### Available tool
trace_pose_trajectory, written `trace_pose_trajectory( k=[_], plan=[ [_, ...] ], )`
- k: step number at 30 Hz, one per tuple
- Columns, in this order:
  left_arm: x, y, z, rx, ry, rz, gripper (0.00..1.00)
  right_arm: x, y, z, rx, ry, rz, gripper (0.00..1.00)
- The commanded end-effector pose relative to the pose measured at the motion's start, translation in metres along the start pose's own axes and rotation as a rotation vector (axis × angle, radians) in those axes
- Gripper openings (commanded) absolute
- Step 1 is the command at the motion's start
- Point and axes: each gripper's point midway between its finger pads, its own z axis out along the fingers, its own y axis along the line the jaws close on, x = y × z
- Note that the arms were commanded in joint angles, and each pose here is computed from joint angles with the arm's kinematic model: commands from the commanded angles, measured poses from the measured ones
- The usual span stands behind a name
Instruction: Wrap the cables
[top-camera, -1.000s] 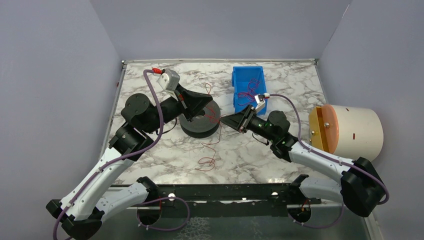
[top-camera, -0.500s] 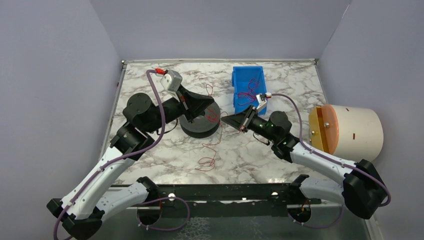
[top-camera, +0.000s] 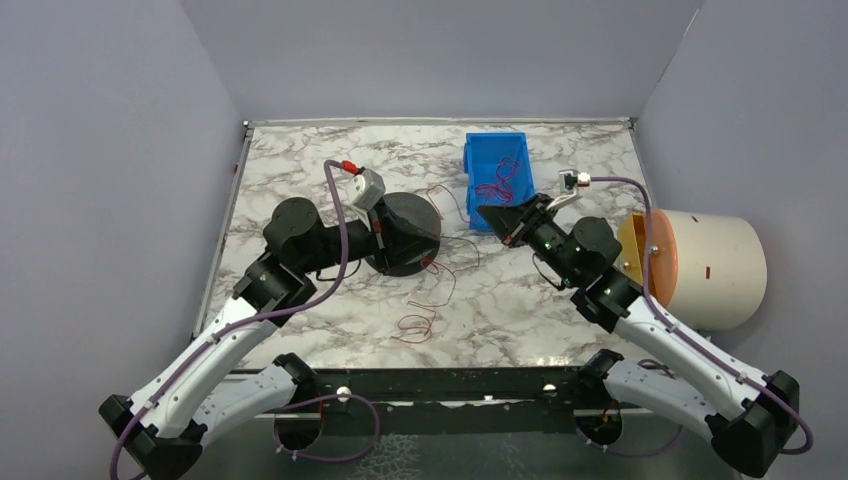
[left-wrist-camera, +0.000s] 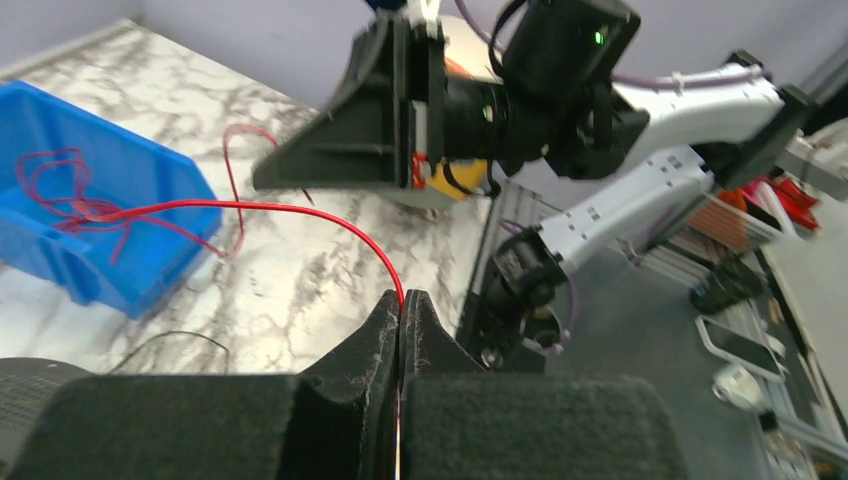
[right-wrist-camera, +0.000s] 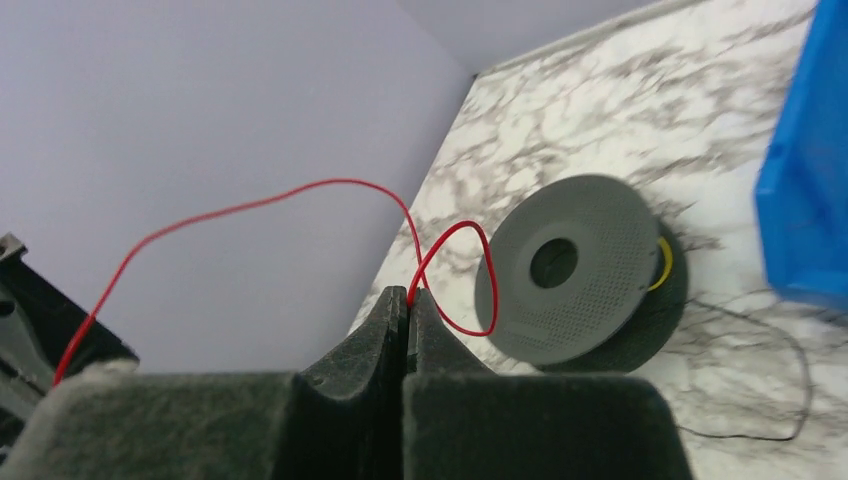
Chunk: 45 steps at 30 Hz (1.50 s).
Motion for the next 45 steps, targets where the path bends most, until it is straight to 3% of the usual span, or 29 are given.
trace_pose_trajectory(
  k=[1, 9, 13, 16, 20, 24, 31, 36, 45],
  plan=[
    [0.015, -0.029, -0.003, 0.185, 0.060, 0.000, 0.00, -0.050, -0.014, -0.017, 0.166, -0.155, -0.216, 0.01],
    [0.044, -0.012, 0.009, 0.175, 0.139, -0.048, 0.00, -0.118, 0.005, -0.046, 0.256, -0.330, -0.394, 0.01],
    [0.055, 0.014, 0.020, 0.071, 0.167, -0.077, 0.02, -0.138, 0.017, -0.052, 0.264, -0.361, -0.446, 0.01],
    [0.063, 0.035, 0.025, -0.022, 0.201, -0.084, 0.20, -0.146, 0.026, -0.056, 0.259, -0.366, -0.484, 0.01],
    [0.067, 0.050, 0.027, -0.091, 0.220, -0.078, 0.53, -0.151, 0.039, -0.057, 0.223, -0.346, -0.528, 0.01],
    [0.061, 0.065, 0.022, -0.193, 0.214, -0.046, 0.66, -0.149, 0.046, -0.055, 0.203, -0.307, -0.553, 0.01],
    [0.040, 0.079, 0.007, -0.334, 0.170, 0.014, 0.71, -0.132, 0.057, -0.045, 0.124, -0.204, -0.595, 0.01],
    [0.026, 0.068, 0.004, -0.303, 0.147, 0.050, 0.72, -0.110, 0.068, -0.037, 0.025, -0.098, -0.612, 0.01],
    [0.020, 0.045, 0.000, -0.191, 0.139, 0.115, 0.73, -0.043, 0.089, -0.032, -0.233, 0.211, -0.608, 0.01]
  ],
)
